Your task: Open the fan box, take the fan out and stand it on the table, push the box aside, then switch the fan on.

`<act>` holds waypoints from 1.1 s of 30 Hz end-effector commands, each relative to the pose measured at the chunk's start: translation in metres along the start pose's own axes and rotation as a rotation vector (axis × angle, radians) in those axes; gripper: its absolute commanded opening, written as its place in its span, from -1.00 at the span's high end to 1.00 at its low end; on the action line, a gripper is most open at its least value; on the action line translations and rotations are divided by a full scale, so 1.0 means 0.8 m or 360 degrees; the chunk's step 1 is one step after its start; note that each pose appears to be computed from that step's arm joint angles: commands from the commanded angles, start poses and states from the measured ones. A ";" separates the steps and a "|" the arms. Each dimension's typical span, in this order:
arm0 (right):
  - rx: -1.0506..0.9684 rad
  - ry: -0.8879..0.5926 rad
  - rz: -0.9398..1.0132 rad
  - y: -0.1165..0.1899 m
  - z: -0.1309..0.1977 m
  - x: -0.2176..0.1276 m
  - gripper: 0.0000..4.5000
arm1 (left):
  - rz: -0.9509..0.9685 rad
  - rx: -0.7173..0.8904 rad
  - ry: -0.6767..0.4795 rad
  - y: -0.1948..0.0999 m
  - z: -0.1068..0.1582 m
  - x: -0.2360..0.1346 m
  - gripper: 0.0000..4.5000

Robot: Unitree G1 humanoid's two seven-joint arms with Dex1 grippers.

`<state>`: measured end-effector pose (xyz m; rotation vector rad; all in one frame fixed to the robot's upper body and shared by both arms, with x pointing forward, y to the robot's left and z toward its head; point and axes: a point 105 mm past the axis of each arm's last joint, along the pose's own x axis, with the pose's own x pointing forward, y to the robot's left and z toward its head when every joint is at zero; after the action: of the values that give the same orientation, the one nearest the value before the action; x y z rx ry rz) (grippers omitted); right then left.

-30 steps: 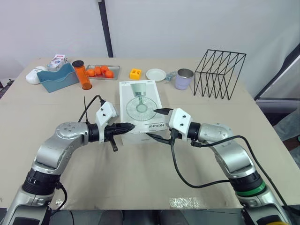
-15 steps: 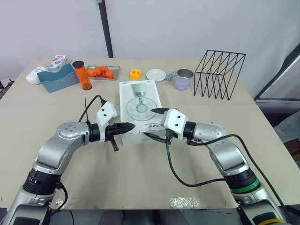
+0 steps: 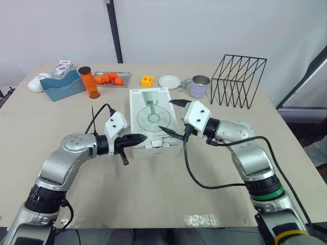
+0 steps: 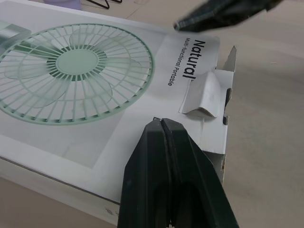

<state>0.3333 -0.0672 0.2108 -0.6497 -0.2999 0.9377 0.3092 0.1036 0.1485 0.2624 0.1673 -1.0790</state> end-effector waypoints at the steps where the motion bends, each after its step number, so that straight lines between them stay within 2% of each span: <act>1: -0.0027 -0.0062 -0.0099 -0.022 0.016 -0.005 -1.00 | -0.0001 -0.0116 0.0162 -0.003 -0.039 0.001 0.99; 4: 0.0093 -0.0064 -0.0066 -0.022 0.017 -0.014 -1.00 | 0.0015 -0.0120 0.0161 -0.001 -0.039 0.002 0.99; 13: 0.0385 0.0088 0.0421 0.050 -0.002 -0.052 -1.00 | 0.0029 -0.0159 0.0140 0.002 -0.036 0.002 0.99; 25: 0.0536 0.0203 0.0709 0.113 -0.020 -0.071 -1.00 | 0.0046 -0.0191 0.0130 0.006 -0.033 0.001 0.99; 33: 0.0742 0.0391 0.0885 0.146 -0.036 -0.101 -1.00 | 0.0047 -0.0204 0.0127 0.006 -0.034 0.000 0.99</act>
<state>0.2315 -0.0989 0.1096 -0.3998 0.3600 1.3591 0.3127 0.1050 0.1496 0.2230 0.1807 -1.0651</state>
